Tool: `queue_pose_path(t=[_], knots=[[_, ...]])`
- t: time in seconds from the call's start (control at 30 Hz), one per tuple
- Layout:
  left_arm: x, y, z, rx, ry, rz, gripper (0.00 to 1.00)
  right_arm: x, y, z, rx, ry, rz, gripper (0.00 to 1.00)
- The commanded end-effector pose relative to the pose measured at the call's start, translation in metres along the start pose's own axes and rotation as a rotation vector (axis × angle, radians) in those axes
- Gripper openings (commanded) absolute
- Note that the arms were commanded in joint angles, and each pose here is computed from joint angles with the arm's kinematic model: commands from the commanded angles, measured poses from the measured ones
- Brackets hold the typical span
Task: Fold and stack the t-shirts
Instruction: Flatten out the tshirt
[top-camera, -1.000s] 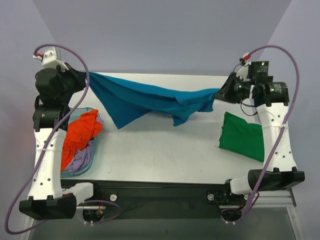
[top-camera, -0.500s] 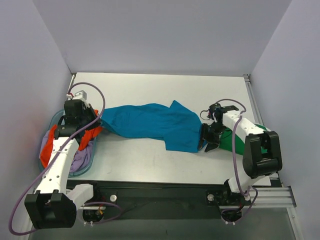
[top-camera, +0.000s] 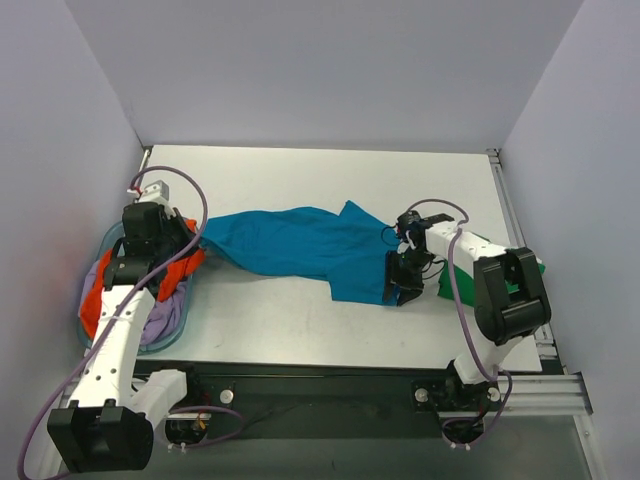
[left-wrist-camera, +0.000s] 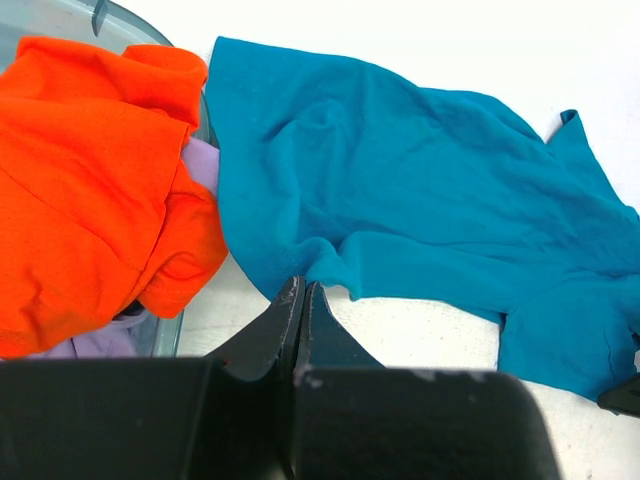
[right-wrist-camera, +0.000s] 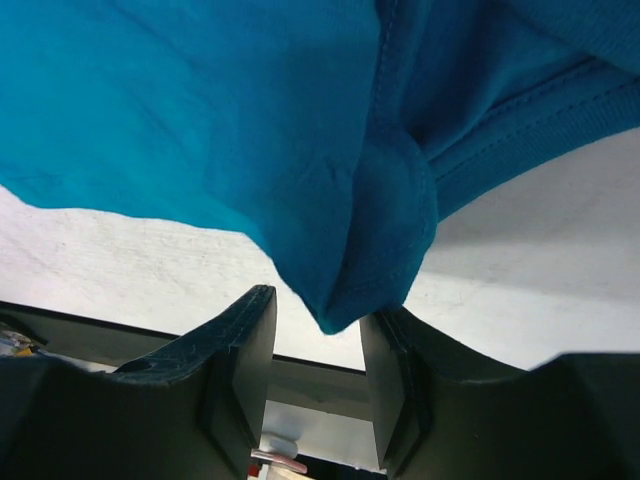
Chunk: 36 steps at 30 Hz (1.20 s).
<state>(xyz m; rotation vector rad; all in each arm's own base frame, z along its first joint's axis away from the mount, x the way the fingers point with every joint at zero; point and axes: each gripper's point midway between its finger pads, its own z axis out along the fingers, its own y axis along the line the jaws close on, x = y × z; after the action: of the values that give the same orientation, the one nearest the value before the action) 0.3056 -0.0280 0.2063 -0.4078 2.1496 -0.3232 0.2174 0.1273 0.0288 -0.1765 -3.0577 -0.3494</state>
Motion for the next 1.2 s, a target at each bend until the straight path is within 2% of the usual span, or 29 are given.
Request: queue_pose_path(t=[0.0,0.3,0.47,0.67,0.97,1.17], knots=[[-0.005,-0.003,-0.007,0.012,-0.03,0.001,0.0,0.0,-0.003,0.0,0.034,0.018,0.0,0.39],[-0.003,0.001,-0.008,-0.005,-0.026,0.009,0.0,0.002,0.004,-0.005,0.015,0.011,-0.017,0.34],[-0.003,0.002,-0.008,-0.009,-0.026,0.015,0.0,0.006,0.004,-0.008,0.027,0.03,-0.018,0.27],[-0.001,0.004,-0.008,-0.019,-0.018,0.021,0.0,0.006,0.003,-0.021,0.059,0.017,-0.018,0.29],[0.005,0.007,-0.008,-0.022,-0.007,0.021,0.0,0.016,0.002,-0.023,0.09,0.063,-0.034,0.31],[0.004,0.008,-0.008,-0.031,-0.01,0.024,0.0,0.017,0.007,-0.016,0.082,0.097,-0.052,0.28]])
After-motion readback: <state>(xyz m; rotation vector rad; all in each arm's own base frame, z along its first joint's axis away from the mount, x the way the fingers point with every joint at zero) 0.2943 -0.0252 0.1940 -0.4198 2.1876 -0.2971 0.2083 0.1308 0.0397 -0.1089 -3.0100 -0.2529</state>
